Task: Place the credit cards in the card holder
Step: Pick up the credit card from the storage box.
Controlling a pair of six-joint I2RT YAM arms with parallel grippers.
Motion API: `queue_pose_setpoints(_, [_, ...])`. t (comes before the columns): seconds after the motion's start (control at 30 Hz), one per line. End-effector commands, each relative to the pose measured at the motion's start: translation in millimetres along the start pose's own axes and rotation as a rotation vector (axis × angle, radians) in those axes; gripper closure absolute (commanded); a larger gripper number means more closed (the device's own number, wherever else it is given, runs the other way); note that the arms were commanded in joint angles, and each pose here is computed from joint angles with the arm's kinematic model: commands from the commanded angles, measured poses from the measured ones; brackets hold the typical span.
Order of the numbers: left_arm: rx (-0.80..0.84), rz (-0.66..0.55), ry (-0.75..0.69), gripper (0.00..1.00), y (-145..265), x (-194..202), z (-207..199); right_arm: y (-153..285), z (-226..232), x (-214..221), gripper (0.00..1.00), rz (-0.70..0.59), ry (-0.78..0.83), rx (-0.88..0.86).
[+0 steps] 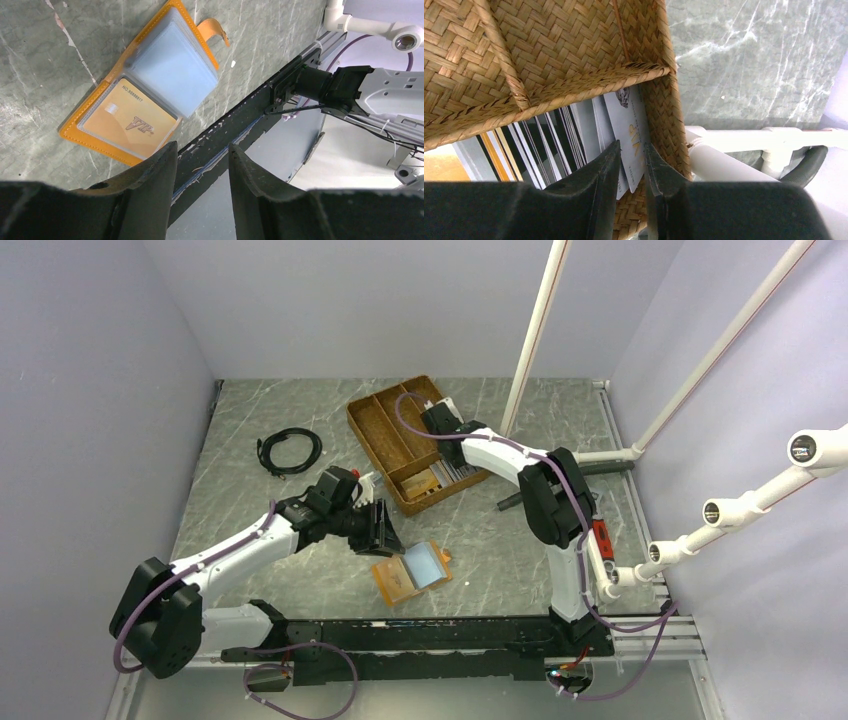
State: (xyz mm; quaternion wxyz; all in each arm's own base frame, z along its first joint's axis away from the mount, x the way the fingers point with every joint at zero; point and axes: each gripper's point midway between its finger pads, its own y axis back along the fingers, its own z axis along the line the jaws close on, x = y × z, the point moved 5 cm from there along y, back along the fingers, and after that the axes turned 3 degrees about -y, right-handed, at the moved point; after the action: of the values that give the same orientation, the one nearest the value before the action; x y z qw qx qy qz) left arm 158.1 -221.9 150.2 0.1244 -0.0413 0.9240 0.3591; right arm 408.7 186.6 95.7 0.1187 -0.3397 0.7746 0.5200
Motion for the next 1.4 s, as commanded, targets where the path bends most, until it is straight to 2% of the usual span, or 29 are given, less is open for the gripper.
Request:
queue_pose_setpoints(0.0, [0.036,-0.023,-0.017,0.53,4.6,-3.3,-6.1,3.4,-35.6,15.8,0.73,0.054,0.013,0.168])
queue_pose_setpoints(0.23, [0.046,-0.017,-0.01,0.53,2.8,-3.6,-6.0,9.8,-45.1,4.1,0.71,-0.001,-0.047,0.193])
queue_pose_setpoints(0.4, [0.043,-0.021,-0.012,0.53,4.2,-4.2,-6.1,5.2,-44.8,3.2,0.71,0.021,-0.024,0.202])
queue_pose_setpoints(0.7, [0.053,-0.012,-0.013,0.53,3.0,-3.9,-5.9,6.5,-26.7,3.5,0.74,0.008,-0.027,-0.003])
queue_pose_setpoints(1.07, [0.061,-0.007,-0.014,0.53,3.2,-2.2,-5.5,4.8,-24.5,8.2,0.79,0.027,-0.03,-0.019])
queue_pose_setpoints(1.37, [0.063,0.001,-0.01,0.53,2.1,-1.2,-4.7,12.6,-18.6,10.6,0.72,0.014,-0.014,-0.013])
